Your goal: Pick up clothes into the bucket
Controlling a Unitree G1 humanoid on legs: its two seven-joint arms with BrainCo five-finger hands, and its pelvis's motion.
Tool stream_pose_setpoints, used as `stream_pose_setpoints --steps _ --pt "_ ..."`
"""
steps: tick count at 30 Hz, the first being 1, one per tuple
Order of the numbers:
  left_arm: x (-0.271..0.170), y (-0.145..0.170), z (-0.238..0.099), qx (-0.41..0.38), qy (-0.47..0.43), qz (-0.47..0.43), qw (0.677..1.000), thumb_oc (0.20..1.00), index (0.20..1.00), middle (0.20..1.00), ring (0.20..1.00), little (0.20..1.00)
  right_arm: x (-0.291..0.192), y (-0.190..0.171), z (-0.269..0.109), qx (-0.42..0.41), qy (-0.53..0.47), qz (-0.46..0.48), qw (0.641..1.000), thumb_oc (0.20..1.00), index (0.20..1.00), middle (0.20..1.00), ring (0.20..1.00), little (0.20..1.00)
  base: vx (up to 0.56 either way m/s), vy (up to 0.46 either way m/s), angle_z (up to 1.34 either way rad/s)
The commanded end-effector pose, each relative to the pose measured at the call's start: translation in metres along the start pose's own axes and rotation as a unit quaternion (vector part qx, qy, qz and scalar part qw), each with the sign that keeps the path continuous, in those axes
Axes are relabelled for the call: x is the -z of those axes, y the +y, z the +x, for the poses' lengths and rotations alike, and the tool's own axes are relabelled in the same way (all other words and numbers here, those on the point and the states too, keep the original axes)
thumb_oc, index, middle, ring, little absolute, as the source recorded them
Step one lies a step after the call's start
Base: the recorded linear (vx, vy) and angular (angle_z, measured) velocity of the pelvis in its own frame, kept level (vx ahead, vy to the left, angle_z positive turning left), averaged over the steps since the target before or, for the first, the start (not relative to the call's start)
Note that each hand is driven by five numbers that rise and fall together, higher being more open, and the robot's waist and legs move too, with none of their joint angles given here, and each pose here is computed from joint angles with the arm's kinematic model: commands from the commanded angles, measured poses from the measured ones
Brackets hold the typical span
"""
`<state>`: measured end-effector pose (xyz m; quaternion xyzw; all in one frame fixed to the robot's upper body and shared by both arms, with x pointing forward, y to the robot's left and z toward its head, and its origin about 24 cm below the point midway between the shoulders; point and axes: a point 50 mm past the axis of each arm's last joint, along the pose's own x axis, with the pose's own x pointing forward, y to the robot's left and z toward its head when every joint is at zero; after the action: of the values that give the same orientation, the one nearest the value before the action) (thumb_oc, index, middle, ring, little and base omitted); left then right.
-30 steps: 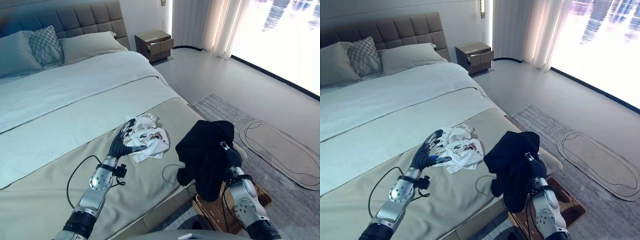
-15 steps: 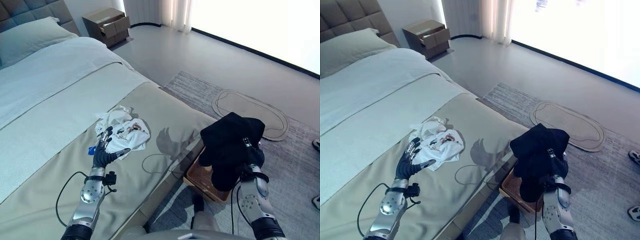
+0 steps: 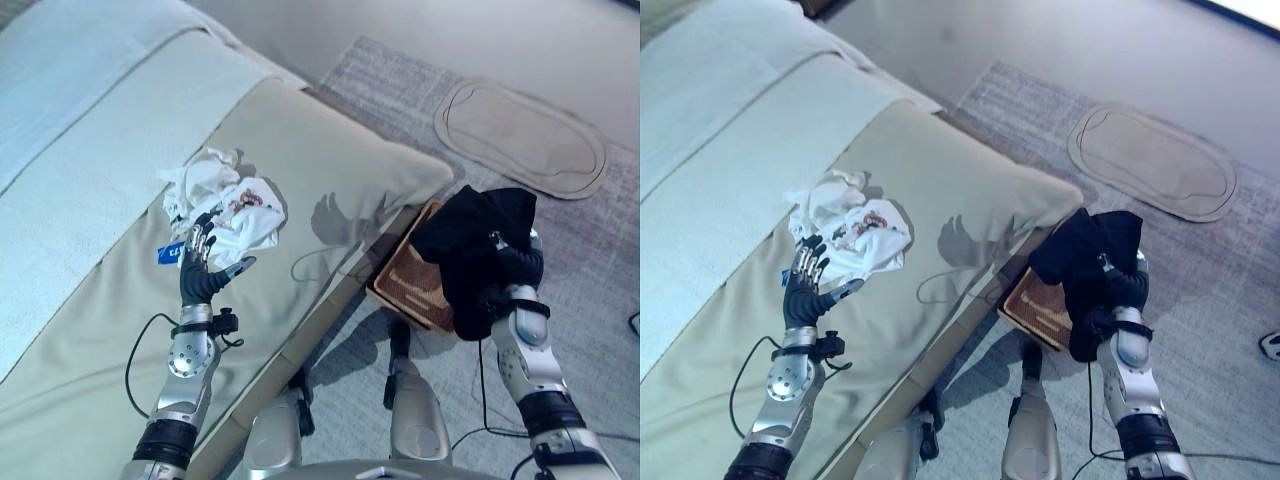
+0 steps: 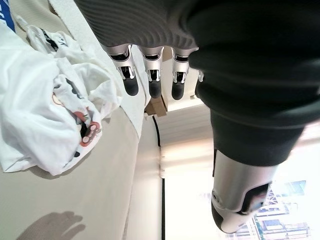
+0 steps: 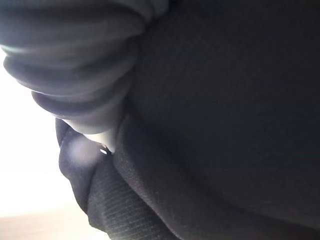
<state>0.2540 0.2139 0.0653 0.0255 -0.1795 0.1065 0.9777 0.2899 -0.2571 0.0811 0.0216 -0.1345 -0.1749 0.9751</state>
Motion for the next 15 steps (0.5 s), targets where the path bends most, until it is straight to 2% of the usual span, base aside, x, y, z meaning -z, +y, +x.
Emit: stream_pose_setpoints --steps 1,9,15 --pt "-0.027 0.01 0.009 -0.027 -0.076 -0.04 0.996 1.0 1.0 1.0 1.0 1.0 -0.044 0.012 0.025 -0.004 -0.111 -0.005 0.994 0.2 0.2 0.2 0.2 0.2 -0.09 -0.025 -0.04" --pt "-0.042 -0.001 0.016 -0.03 -0.11 -0.081 0.99 1.0 1.0 1.0 1.0 1.0 -0.077 0.005 0.055 0.046 -0.167 -0.033 0.984 0.2 0.2 0.2 0.2 0.2 -0.1 -0.023 -0.02" --pt "-0.059 0.0 0.022 -0.05 -0.15 -0.11 0.981 1.0 1.0 1.0 1.0 1.0 -0.099 -0.007 0.072 0.122 -0.199 0.014 0.972 0.2 0.2 0.2 0.2 0.2 -0.05 0.008 -0.04"
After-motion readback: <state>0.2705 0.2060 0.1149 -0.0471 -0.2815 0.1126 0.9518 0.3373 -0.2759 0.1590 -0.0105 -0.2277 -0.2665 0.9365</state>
